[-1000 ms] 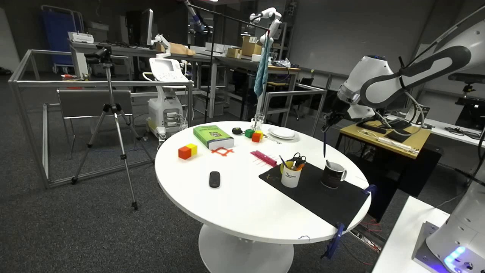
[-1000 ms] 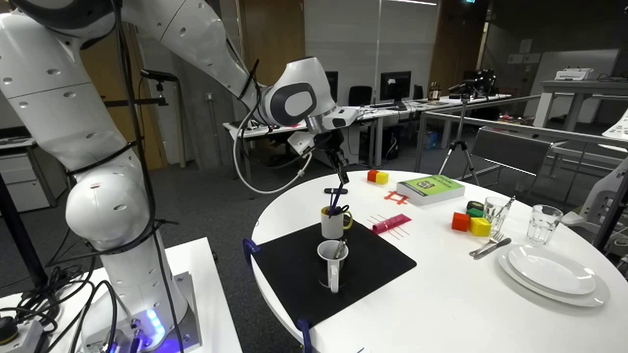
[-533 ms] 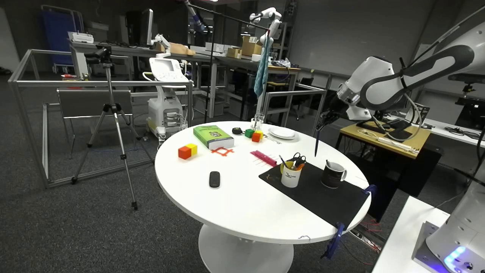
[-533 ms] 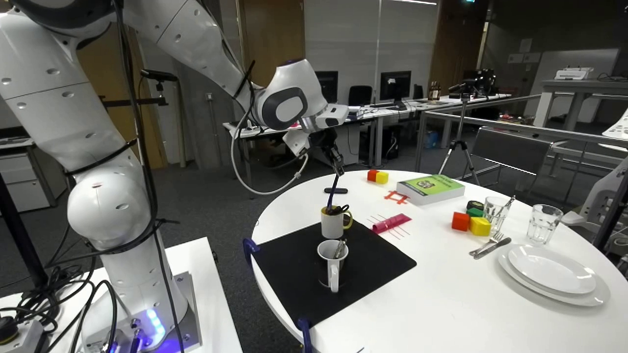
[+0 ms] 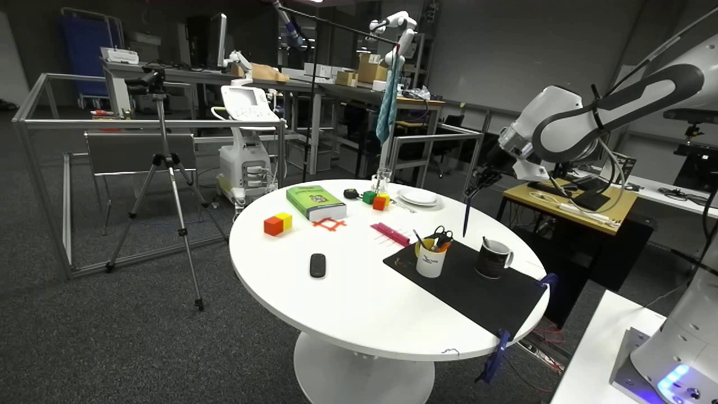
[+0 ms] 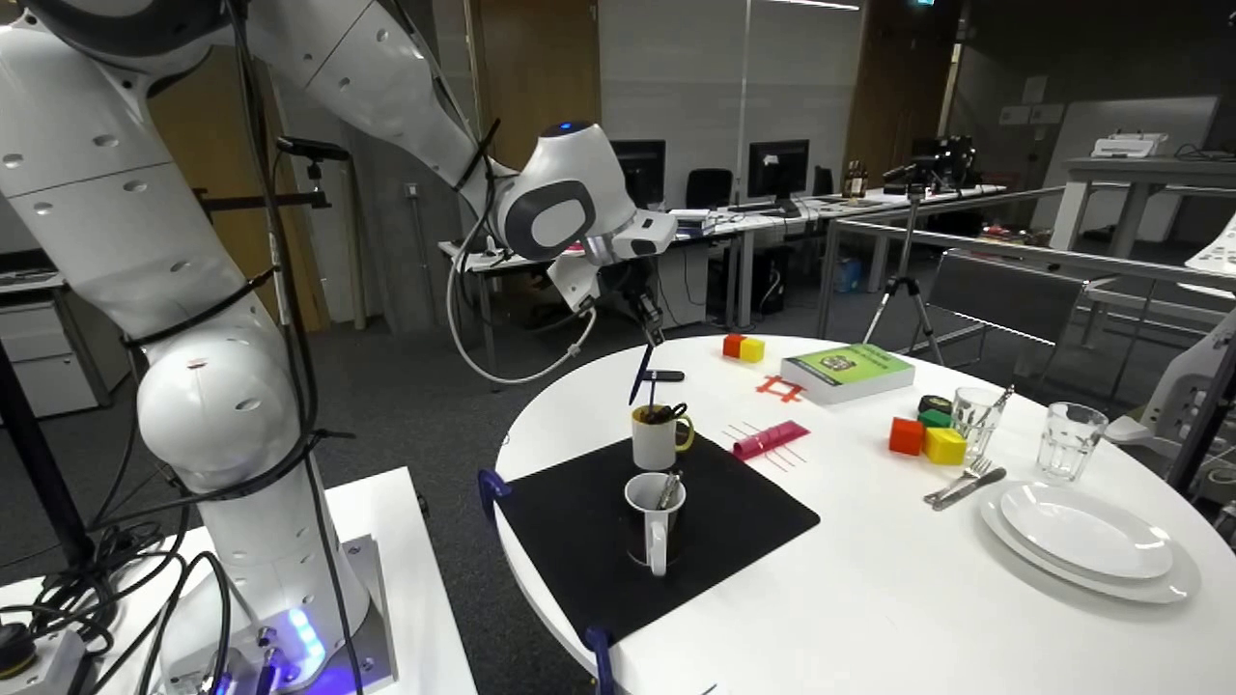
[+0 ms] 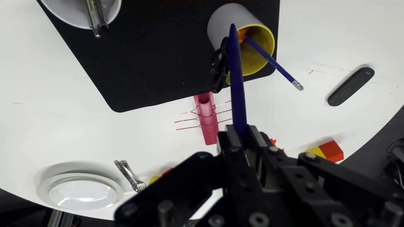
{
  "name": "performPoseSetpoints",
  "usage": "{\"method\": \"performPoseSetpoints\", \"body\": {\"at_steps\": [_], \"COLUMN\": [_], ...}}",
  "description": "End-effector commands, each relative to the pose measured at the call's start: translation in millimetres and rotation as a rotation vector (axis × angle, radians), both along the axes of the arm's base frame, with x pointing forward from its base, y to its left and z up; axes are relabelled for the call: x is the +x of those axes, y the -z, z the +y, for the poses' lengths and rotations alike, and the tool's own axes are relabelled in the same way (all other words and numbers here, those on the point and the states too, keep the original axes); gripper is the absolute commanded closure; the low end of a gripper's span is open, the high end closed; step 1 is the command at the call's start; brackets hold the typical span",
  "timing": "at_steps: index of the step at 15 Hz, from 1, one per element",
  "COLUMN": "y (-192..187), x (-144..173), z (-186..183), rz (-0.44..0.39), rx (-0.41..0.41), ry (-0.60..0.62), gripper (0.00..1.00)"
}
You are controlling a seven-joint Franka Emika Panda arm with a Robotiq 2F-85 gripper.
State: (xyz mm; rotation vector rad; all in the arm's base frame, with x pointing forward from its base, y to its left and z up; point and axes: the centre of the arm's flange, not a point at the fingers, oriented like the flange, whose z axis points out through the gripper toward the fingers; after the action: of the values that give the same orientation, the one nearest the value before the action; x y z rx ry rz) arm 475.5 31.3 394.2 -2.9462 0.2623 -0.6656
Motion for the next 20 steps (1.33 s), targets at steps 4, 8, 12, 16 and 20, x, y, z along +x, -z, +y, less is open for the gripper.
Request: {"method": "performPoseSetpoints", "body": {"at_steps": [4, 8, 12, 16, 20], "y": [0.0, 0.0, 1.5, 8.9, 11.4], "x": [0.0, 0.0, 3.0, 14.3, 25.3], "z": [-0.1, -0.1, 2.4, 15.8, 35.3], "rz": [0.0, 0.0, -0.009, -0.038, -0.083], "rx": [0.0, 0.001, 0.005, 0.001, -0.013], "ry": [0.001, 0.001, 0.002, -0.015, -0.057], "gripper": [0.89, 0.89, 0.97, 0.97, 0.97]}}
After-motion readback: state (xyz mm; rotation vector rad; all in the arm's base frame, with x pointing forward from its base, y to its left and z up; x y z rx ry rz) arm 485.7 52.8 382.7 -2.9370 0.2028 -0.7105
